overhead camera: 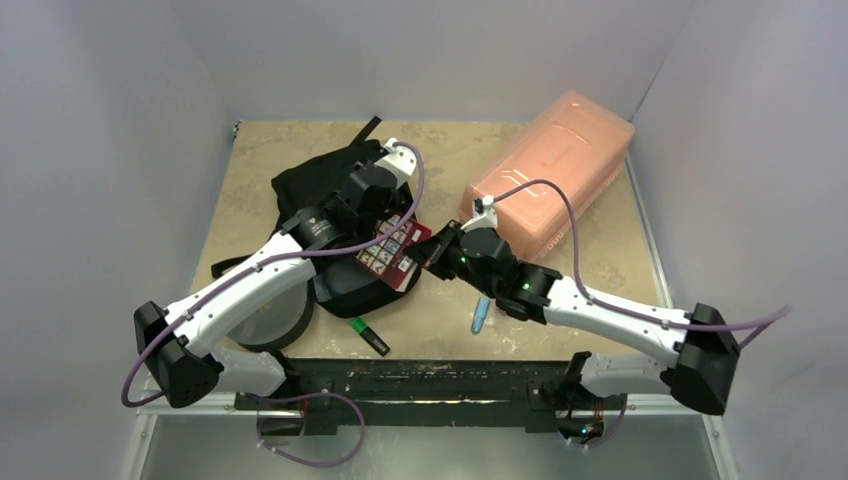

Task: Pack the student bag
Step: Place the book in the student bag.

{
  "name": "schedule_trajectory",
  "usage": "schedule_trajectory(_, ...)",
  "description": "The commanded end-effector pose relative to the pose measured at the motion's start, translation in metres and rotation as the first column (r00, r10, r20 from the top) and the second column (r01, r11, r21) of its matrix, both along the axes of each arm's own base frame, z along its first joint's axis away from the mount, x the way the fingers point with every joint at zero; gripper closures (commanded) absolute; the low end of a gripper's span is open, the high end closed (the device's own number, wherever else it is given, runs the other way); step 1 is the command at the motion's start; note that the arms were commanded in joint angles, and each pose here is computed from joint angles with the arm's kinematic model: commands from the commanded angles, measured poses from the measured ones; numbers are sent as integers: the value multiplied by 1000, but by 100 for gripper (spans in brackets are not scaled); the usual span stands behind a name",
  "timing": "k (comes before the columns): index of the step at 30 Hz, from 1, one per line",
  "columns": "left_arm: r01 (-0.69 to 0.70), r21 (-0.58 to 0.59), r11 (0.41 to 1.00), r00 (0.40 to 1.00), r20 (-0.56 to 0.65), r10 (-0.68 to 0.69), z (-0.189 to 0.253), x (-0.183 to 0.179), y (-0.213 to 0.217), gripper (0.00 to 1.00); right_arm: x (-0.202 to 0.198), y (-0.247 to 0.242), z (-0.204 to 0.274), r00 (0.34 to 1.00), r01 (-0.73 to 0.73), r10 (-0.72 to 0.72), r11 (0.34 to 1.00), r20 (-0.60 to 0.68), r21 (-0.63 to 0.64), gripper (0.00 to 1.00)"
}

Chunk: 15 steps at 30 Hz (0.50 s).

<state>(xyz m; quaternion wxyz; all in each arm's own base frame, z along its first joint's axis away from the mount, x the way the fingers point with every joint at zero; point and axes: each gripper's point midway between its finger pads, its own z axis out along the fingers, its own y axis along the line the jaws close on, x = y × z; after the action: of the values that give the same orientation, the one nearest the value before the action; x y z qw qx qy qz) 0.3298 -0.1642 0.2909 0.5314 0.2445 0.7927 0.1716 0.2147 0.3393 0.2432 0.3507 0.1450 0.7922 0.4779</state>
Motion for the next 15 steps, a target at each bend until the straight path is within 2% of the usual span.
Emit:
schedule_trajectory(1, 40, -128, 991, 992, 125, -24, 41, 2, -4, 100, 41, 24, 34, 993, 118, -117, 977, -16, 180, 100)
schedule_trajectory(6, 39, -123, 992, 991, 134, -22, 45, 2, 4, 100, 82, 56, 16, 987, 162, -163, 974, -6, 157, 100)
schedule_trajectory(12, 31, -138, 990, 992, 128, -13, 45, 4, 15, 100, 124, 87, 12, 982, 163, -181, 960, 62, 229, 100)
schedule_trajectory(15, 16, -154, 988, 993, 114, 1, 44, 6, 22, 100, 145, 86, 9, 960, 231, -258, 950, 112, 209, 100)
